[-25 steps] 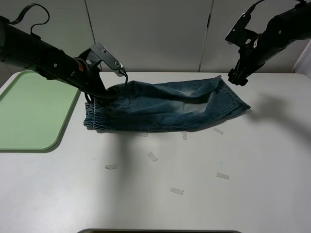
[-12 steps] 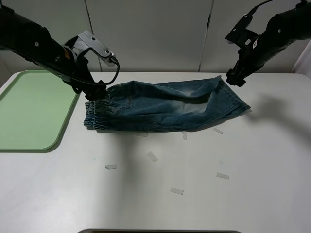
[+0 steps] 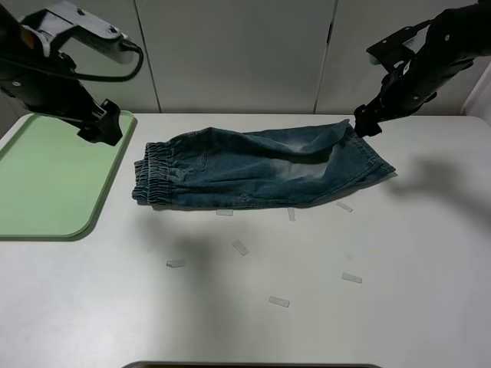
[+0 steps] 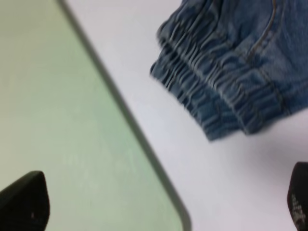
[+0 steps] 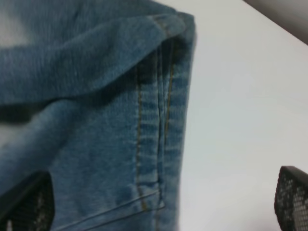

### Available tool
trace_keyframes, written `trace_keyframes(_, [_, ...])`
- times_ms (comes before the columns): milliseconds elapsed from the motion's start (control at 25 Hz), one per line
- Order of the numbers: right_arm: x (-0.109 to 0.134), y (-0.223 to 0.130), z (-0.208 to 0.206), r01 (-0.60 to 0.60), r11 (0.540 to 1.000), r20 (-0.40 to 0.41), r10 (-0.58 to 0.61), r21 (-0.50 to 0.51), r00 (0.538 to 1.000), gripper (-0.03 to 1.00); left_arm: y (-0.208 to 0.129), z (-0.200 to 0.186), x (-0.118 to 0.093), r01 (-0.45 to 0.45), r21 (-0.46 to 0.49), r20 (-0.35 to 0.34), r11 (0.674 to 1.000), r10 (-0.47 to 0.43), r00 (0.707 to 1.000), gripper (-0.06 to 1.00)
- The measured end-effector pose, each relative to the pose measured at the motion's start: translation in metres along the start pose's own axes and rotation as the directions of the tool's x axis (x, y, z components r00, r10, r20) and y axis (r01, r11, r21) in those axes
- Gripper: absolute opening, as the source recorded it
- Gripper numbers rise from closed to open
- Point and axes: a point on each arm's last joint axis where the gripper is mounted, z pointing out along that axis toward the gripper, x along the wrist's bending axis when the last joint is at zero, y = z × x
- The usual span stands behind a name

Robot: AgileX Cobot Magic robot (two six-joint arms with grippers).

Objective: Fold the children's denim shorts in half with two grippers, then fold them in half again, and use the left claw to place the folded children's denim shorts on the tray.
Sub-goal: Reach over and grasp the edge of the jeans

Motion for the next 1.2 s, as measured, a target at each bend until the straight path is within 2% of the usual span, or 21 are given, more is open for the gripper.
trace_keyframes(160, [-0.003,0.003,-0.022,-0.202,0.979,-0.012,0.202,0.002,0.979,0.69,-0.008,-0.061,0.01,0.12,-0.017,-0.039,0.993,-0.12,0.992,0.98])
trace_keyframes(440, [0.003,0.001,-0.043,-0.404,0.91,-0.079,0.411,0.098,0.908,0.69,-0.031,-0.125,0.015,0.184,-0.021,-0.073,0.983,-0.185,0.98,0.98])
trace_keyframes(640, [0.011,-0.003,-0.046,-0.444,0.878,-0.125,0.468,0.181,0.875,0.69,-0.049,-0.161,0.012,0.232,-0.032,-0.054,0.972,-0.233,0.971,0.97])
trace_keyframes(840, [0.012,-0.004,-0.047,-0.451,0.871,-0.134,0.479,0.196,0.867,0.69,-0.085,-0.206,0.001,0.292,-0.054,0.004,0.955,-0.293,0.956,0.96])
trace_keyframes(1000, [0.012,-0.004,-0.047,-0.451,0.871,-0.134,0.479,0.196,0.867,0.69,-0.126,-0.21,-0.013,0.303,-0.075,0.024,0.95,-0.303,0.953,0.96])
trace_keyframes(1200, [0.012,-0.004,-0.047,-0.451,0.871,-0.134,0.479,0.196,0.867,0.69,-0.182,-0.196,-0.038,0.319,-0.08,0.06,0.944,-0.315,0.947,0.96])
